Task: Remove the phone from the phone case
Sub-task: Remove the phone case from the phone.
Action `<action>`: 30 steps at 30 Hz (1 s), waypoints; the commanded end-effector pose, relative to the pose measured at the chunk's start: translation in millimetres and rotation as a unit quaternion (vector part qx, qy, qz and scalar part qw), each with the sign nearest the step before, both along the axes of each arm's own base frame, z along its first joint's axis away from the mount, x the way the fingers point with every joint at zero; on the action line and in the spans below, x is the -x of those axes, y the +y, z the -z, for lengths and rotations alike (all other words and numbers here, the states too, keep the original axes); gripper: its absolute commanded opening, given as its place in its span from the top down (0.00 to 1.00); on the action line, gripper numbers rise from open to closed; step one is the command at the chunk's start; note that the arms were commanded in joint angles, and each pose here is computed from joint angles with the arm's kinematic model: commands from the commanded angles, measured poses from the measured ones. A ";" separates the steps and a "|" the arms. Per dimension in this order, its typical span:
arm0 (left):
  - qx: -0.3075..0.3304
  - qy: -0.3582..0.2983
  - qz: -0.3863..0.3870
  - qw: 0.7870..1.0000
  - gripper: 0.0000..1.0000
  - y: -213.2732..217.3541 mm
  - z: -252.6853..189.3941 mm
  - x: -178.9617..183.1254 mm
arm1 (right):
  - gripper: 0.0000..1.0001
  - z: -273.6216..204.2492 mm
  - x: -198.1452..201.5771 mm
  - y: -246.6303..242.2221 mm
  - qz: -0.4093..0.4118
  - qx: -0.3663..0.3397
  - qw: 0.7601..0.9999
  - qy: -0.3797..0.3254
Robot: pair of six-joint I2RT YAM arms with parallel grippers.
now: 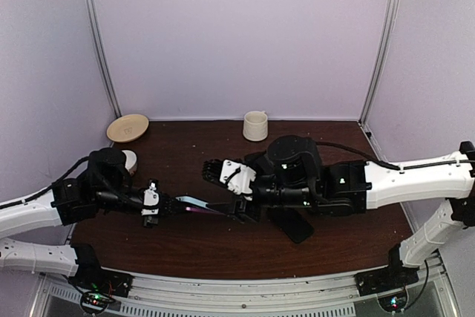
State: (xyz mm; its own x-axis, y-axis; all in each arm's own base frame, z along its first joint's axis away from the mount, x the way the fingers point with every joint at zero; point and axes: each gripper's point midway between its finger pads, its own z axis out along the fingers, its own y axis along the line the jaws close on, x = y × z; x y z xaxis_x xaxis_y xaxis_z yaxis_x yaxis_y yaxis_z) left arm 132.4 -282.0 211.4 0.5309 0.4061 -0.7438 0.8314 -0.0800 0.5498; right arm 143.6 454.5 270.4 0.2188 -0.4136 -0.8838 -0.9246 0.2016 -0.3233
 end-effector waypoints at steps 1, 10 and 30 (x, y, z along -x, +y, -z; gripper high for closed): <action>0.046 -0.045 0.007 0.998 1.00 -9.3 -35.5 -3.9 | 0.35 -17.4 0.8 15.8 -0.005 -0.018 1.000 -0.009; 0.045 -0.044 0.007 0.998 1.00 -9.8 -34.6 -4.0 | 0.43 -12.1 7.7 38.4 -0.020 -0.011 1.000 -0.012; 0.047 -0.046 0.012 0.998 1.00 -10.2 -36.0 -0.4 | 0.61 4.9 0.0 54.7 -0.003 0.007 1.000 -0.023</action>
State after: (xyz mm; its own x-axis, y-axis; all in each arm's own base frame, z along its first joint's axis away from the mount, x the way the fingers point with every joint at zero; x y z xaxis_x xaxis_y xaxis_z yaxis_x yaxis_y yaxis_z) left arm 129.9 -283.9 207.8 0.5303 0.4108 -0.7416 0.8335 -0.0930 0.5446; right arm 141.6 503.7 257.9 0.2532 -0.4283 -0.8674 -0.9198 0.1711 -0.3530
